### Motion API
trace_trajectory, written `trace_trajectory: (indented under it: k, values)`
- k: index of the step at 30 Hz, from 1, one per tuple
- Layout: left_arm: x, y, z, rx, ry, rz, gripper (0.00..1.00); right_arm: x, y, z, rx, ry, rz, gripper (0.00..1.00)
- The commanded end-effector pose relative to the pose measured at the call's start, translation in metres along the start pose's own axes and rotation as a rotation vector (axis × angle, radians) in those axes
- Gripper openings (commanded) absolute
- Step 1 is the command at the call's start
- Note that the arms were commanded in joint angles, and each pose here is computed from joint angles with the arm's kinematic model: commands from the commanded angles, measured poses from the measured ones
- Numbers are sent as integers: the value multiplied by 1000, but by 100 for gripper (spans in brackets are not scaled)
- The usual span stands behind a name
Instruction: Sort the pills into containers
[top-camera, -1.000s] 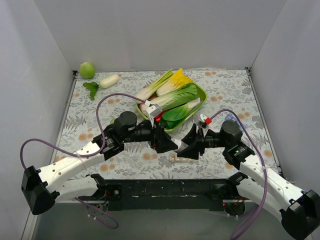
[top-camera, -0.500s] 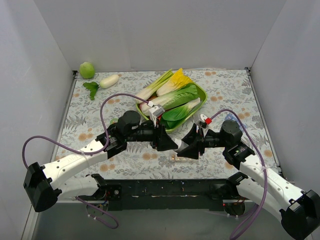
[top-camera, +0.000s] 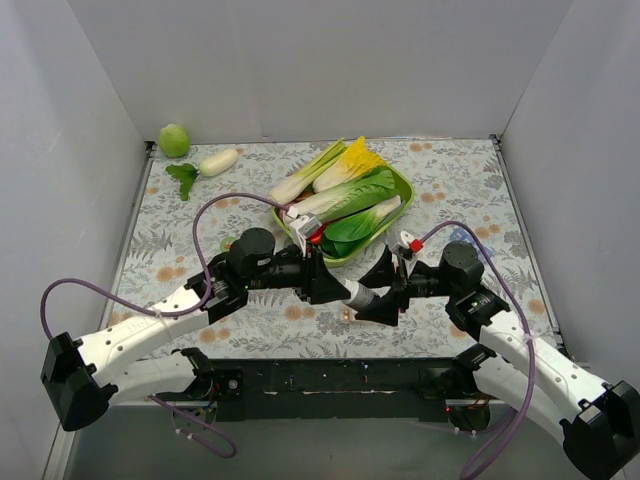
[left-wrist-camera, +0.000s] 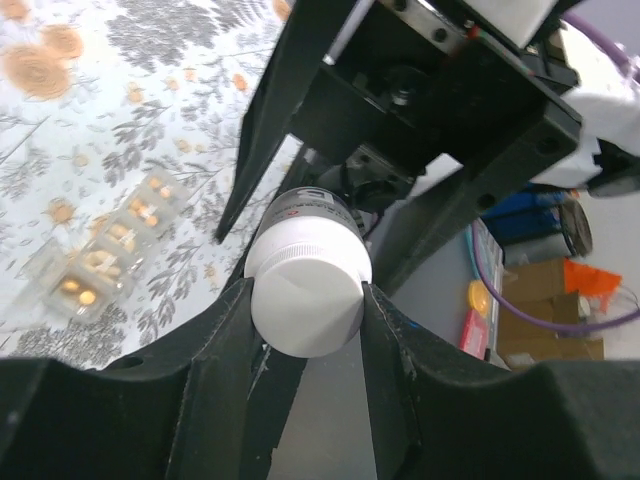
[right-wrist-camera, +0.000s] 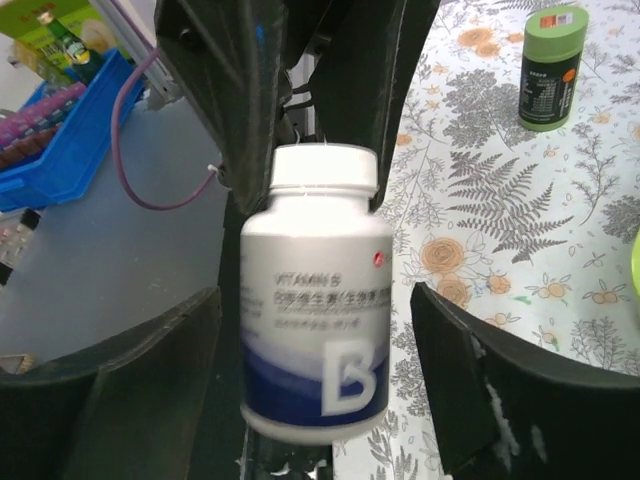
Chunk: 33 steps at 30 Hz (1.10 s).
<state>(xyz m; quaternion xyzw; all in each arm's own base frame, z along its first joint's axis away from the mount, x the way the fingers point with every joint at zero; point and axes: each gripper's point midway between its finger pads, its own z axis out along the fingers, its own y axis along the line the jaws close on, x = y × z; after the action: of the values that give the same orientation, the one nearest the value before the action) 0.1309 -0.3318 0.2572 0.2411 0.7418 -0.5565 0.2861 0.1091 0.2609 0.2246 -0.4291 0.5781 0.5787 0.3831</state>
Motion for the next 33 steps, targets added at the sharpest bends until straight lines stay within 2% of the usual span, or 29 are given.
trace_trajectory:
  k: [1,2,4,5,12,18,24,28,33]
  values:
    - [-3,24,-20,-178,-85,-67,0,-2,1,-3,4,13,-121,89]
    - [-3,27,-28,-211,-108,-77,0,-3,-5,-5,23,29,-217,91]
    - [10,51,-43,-350,-106,-153,0,4,-13,-12,73,95,-265,92]
    - [10,64,-52,-428,-138,-168,0,8,-25,-17,126,132,-351,93]
    - [40,127,-107,-813,-127,-309,0,16,-65,-55,381,334,-464,98]
    - [53,163,-143,-1034,-152,-393,0,8,-86,-77,499,387,-438,98]
    - [65,186,-153,-1149,-162,-466,0,7,-100,-96,574,415,-382,98]
    - [72,199,-165,-1254,-183,-500,0,11,-95,-98,548,404,-360,98]
    - [73,203,-174,-1304,-221,-523,0,25,-91,-97,508,412,-301,98]
